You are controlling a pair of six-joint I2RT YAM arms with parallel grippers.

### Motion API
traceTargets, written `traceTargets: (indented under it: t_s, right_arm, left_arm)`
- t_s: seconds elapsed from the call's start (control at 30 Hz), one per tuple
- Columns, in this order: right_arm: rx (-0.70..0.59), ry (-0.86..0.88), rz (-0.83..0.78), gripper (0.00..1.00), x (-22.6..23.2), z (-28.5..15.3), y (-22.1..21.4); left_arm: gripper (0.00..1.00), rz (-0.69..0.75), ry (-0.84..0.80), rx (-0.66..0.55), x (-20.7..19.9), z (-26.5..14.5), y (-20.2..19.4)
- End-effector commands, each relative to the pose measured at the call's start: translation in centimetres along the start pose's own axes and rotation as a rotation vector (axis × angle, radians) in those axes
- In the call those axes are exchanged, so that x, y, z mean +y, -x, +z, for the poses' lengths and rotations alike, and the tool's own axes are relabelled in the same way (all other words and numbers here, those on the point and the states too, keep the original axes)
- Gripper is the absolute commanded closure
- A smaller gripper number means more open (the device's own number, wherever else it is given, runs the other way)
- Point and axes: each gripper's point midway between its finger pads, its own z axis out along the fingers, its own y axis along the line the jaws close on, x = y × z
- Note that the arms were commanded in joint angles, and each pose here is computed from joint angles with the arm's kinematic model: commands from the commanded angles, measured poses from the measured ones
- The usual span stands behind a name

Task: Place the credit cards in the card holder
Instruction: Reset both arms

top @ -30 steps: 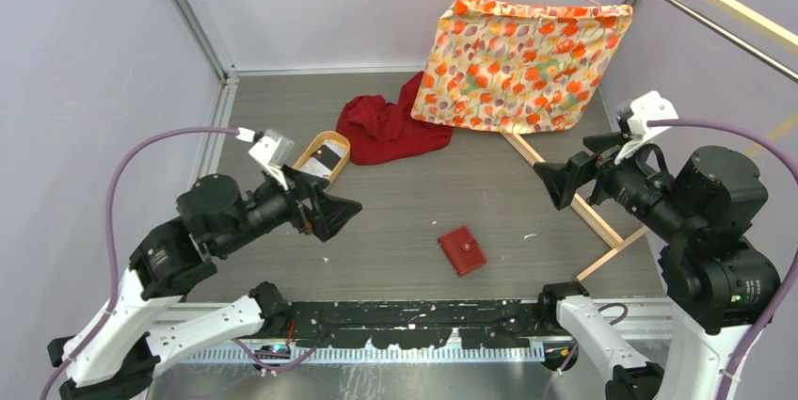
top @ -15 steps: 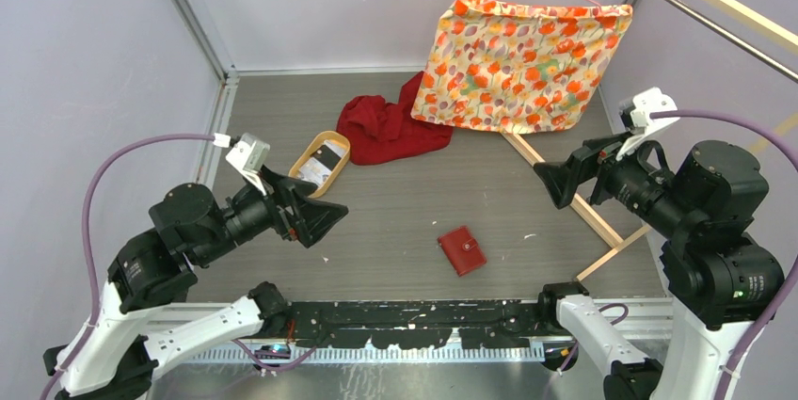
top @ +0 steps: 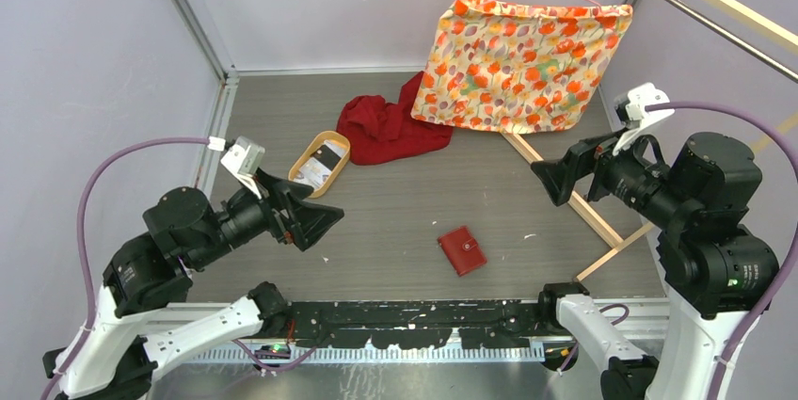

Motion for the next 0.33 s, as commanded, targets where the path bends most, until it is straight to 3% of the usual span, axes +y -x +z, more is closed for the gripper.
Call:
traceTargets:
  t_s: [0.0,0.3]
  right_arm:
    - [-0.025,0.014,-0.011,0.0,0.2,0.0,1.0]
    - [0.003,0.048,-0.004,0.0,0.1,1.1,0.9]
  left_arm:
    - [0.0,0.013,-0.014,-0.048,-0.4,-1.0,1.3]
    - [0.0,0.049,-0.012,-0.067,-0.2,-1.0,1.7]
